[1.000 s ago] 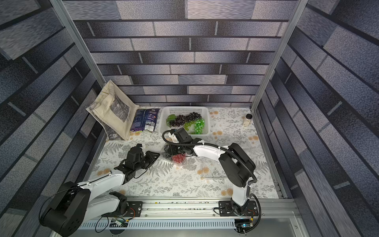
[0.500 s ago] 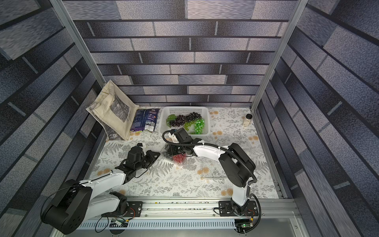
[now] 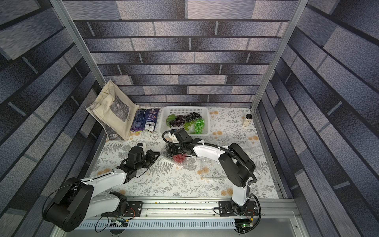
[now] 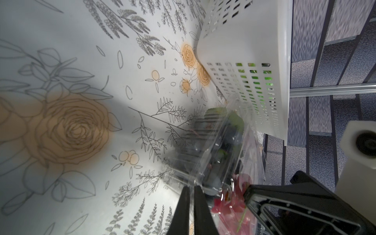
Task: Pack grapes into containers
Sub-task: Close the packing box at the center of the board.
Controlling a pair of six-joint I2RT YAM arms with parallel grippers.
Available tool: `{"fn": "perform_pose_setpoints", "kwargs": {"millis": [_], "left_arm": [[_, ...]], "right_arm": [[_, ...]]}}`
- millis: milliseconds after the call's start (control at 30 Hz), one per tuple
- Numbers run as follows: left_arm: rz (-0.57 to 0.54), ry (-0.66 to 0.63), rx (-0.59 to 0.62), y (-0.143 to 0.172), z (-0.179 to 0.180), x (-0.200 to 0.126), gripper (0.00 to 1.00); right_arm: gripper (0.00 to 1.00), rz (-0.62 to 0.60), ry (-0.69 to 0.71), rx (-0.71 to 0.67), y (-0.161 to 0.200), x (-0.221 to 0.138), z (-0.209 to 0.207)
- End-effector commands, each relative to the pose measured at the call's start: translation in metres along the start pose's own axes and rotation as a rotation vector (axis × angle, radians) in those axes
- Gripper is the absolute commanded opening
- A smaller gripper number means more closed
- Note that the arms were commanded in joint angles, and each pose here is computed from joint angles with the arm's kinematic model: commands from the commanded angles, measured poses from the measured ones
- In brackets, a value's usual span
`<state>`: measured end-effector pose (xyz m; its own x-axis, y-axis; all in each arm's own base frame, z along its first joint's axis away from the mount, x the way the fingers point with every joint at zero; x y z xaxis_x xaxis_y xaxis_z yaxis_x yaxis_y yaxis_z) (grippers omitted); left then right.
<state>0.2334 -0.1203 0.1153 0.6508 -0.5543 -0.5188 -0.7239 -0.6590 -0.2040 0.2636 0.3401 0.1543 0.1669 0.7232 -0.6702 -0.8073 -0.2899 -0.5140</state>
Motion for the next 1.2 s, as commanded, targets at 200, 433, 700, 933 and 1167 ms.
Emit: {"fn": "perform_pose_setpoints", "kwargs": {"millis": [200,433,700,933,1167], "left_arm": [[-0.017,-0.078,0.018,0.001,-0.001,-0.02,0.4],[-0.036,-0.096,0.064,-0.003,-0.012,-0.04,0.62],[-0.011,-0.081,0.137,-0.003,-0.033,-0.052,0.74],[-0.014,-0.071,0.156,-0.003,-0.042,-0.064,0.75],[-0.03,-0.078,0.159,-0.003,-0.043,-0.074,0.76]], "right_arm": [[0.06,-0.055,0.01,-0.025,-0.007,-0.029,0.011],[0.58,-0.103,0.071,0.013,0.001,-0.079,0.007],[0.71,-0.01,0.212,0.108,0.051,-0.094,-0.024],[0.75,-0.018,0.218,0.148,0.059,-0.088,-0.041],[0.9,-0.039,0.181,0.125,0.043,-0.068,-0.049]]}}
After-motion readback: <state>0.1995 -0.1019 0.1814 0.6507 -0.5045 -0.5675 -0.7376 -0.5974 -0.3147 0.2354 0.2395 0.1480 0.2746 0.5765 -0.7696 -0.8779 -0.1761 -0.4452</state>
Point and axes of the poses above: each gripper's point midway between its finger pads, its own x axis out along the fingers, its own z axis along the line the jaws close on, y = z × x, the point moved 8 cm from there along -x, back along the fingers, and after that the axes turned 3 degrees about -x, right-handed, at the moved point
